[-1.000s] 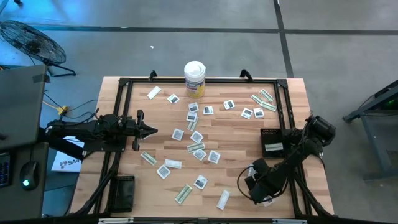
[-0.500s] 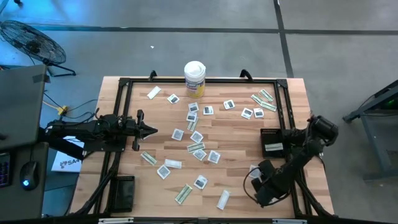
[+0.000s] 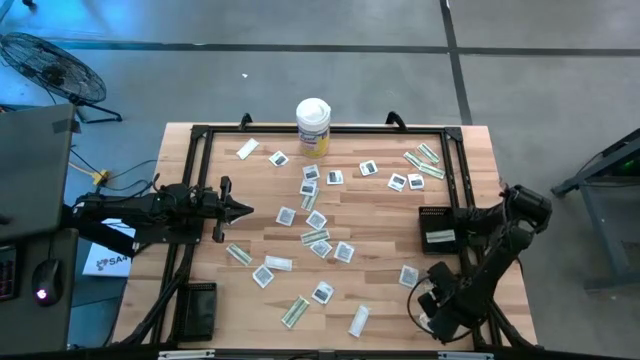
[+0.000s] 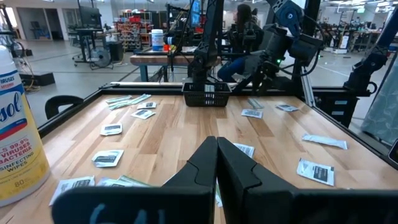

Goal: Pick & Place First Aid Supplies
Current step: Put the white bandage pad into the right black bin

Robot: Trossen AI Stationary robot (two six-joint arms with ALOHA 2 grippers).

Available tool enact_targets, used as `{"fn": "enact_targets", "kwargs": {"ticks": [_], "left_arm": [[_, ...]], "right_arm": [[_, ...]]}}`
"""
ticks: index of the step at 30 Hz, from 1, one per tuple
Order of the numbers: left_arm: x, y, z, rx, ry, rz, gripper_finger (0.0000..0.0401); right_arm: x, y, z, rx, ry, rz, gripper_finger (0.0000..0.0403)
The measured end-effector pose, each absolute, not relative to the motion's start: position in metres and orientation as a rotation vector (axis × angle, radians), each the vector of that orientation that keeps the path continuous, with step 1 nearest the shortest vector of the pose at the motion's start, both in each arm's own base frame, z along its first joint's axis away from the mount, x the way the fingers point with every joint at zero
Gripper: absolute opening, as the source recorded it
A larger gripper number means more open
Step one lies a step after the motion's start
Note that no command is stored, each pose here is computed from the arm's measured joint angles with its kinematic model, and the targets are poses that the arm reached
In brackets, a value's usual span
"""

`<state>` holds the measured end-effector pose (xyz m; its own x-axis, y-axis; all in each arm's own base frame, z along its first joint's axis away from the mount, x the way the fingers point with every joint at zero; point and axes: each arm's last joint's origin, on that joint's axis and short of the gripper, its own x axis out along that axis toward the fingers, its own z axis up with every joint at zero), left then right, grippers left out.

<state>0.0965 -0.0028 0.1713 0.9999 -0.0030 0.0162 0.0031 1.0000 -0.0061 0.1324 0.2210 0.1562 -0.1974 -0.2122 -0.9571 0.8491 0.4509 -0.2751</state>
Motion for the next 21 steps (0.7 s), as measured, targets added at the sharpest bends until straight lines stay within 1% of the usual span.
{"fn": "enact_targets", "kwargs": {"ticks": [7, 21], "left_arm": [[0.097, -0.003, 0.171, -0.006, -0.016, -0.003, 0.0001], [0.097, -0.003, 0.171, -0.006, -0.016, -0.003, 0.0001]], "right_arm": [[0.143, 0.217, 0.155, 0.620, 1.402, -1.041, 0.0110], [0.157, 0.213, 0.155, 0.637, 1.360, -1.000, 0.0110]]}}
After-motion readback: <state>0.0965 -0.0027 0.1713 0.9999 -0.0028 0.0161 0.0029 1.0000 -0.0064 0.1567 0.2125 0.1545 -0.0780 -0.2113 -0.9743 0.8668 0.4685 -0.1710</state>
